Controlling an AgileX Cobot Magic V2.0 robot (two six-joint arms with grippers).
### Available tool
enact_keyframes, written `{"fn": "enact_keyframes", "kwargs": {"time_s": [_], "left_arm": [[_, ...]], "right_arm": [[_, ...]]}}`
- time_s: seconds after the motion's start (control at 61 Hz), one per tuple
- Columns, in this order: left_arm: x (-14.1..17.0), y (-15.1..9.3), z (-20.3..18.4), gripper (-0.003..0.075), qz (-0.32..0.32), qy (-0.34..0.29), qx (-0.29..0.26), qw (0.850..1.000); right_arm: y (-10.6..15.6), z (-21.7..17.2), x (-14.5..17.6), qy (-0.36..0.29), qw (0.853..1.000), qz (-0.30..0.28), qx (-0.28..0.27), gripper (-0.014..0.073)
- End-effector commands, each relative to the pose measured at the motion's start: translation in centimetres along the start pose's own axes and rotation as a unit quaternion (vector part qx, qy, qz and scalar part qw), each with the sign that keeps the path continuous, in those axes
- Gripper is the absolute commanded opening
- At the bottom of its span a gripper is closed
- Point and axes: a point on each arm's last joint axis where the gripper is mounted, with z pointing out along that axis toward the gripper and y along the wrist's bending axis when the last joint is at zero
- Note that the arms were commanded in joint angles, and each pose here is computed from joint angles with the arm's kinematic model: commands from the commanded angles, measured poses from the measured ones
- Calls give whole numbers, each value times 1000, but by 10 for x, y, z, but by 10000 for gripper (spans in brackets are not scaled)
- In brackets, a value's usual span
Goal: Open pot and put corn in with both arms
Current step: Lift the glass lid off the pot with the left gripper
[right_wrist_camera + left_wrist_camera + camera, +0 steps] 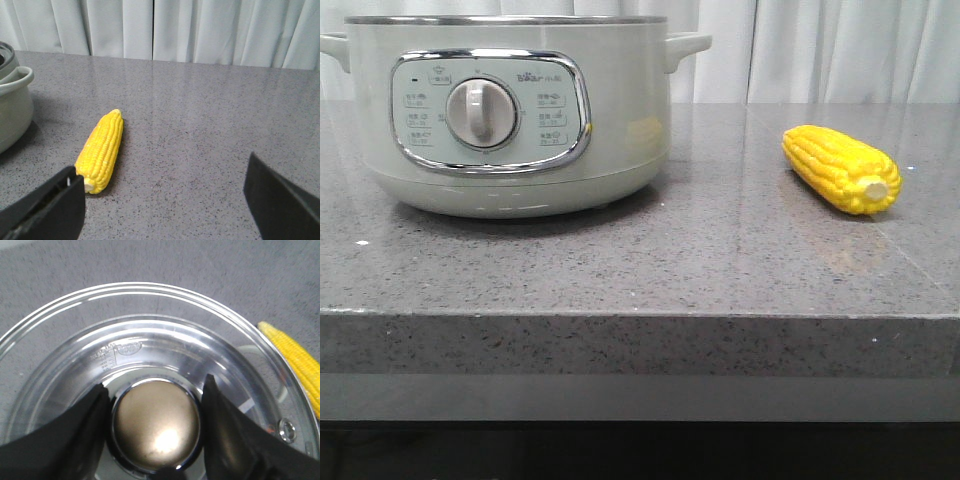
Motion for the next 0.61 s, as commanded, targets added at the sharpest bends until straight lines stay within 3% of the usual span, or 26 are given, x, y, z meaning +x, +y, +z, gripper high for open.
{"fn": "enact_keyframes", "kwargs": {"time_s": [0.0,0.263,0.591], "left_arm": [[-21,-11,-60,187,11,-123,0,992],[23,-32,-95,187,23,-155,11,988],[117,-50,-138,187,15,-135,47,990]], "right_arm": [[-1,-1,-17,-52,999,-7,9,654],[-2,7,-15,-31,999,-7,8,654],[-3,23,-11,-2,1000,-5,10,654]]}}
